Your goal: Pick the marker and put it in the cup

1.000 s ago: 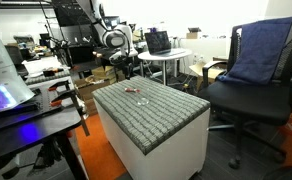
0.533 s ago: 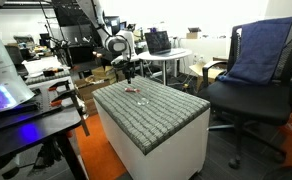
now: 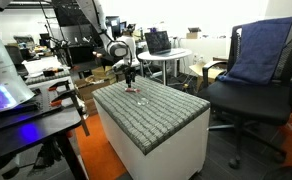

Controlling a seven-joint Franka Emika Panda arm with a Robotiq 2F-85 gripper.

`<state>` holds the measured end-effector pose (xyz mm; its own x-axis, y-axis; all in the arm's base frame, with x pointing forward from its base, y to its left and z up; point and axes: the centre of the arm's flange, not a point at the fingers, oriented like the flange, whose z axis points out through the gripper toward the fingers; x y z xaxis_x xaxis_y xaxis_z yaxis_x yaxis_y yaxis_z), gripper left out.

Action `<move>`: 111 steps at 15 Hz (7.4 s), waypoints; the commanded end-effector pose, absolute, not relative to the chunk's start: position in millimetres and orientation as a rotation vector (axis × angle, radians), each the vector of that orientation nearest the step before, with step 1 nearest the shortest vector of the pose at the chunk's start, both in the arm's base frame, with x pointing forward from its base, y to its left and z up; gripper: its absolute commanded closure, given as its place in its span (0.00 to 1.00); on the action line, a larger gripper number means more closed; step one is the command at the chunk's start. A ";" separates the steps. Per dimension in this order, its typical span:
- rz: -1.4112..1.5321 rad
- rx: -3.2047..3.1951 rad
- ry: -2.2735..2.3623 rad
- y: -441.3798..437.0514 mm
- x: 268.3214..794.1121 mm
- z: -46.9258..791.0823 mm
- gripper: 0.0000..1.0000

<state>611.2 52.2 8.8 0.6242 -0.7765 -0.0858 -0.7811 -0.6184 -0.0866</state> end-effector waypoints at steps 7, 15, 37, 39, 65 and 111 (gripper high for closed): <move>0.149 -2.691 1.338 49.5 621.2 -14.1 0.25; 0.198 -2.689 1.353 46.1 621.7 -17.4 0.78; -0.046 -2.795 1.670 49.0 628.3 64.0 0.95; -0.060 -2.820 1.751 49.0 626.9 73.3 0.95; -0.396 -2.705 2.744 14.9 603.5 111.7 0.95; -0.784 -2.819 2.733 -14.9 640.9 61.7 0.00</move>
